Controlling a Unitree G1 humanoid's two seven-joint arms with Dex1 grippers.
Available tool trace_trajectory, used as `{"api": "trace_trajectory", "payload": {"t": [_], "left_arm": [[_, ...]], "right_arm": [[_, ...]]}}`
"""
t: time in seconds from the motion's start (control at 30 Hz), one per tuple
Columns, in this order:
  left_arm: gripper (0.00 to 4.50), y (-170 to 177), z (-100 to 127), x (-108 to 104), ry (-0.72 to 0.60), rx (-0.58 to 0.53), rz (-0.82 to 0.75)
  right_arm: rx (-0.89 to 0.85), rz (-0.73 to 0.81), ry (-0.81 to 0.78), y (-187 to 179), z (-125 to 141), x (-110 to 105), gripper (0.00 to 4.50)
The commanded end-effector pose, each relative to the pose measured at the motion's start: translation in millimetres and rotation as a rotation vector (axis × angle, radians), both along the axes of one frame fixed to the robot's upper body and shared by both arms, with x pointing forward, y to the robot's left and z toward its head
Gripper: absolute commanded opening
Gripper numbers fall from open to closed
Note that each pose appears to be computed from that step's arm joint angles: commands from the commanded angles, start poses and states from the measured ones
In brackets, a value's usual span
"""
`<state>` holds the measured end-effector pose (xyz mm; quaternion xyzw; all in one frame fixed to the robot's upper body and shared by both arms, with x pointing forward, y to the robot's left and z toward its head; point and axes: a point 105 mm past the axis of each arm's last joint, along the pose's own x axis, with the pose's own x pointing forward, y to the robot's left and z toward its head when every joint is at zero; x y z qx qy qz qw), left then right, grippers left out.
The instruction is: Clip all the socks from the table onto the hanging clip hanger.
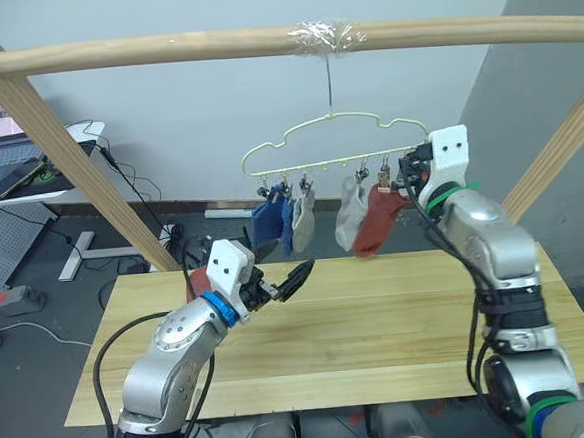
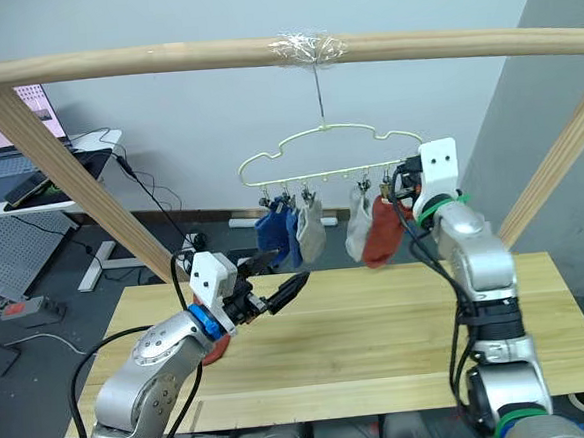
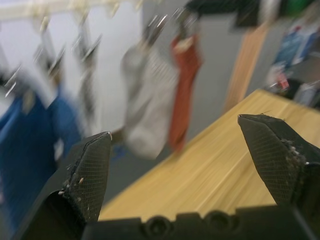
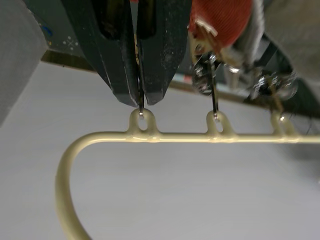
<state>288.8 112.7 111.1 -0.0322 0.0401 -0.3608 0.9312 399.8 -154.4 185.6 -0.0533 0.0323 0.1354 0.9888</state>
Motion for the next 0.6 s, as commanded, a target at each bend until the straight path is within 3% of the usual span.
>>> {"api": "trace_trajectory", "payload": {"t": [0.03,0.17,0.3,0.47,0.6], "left_arm": [[4.50,22,-5,12,-0.021,0.020,0.110],[4.50,68,-34,27,0.004,0.143,0.290],[4.50,101,-69,38,0.059,0.268,0.369],[4.50,131,-97,58,0.146,0.329,0.483],[4.50,137,-106,72,0.181,0.357,0.516]], "right_arm": [[-0.037,0.154,0.081,14,6,-11,0.02],[-0.042,0.224,0.175,16,5,-21,0.02],[-0.038,0.283,0.205,21,12,-30,0.02],[-0.007,0.303,0.237,24,15,-37,0.02],[-0.012,0.299,0.242,21,19,-39,0.02]]}}
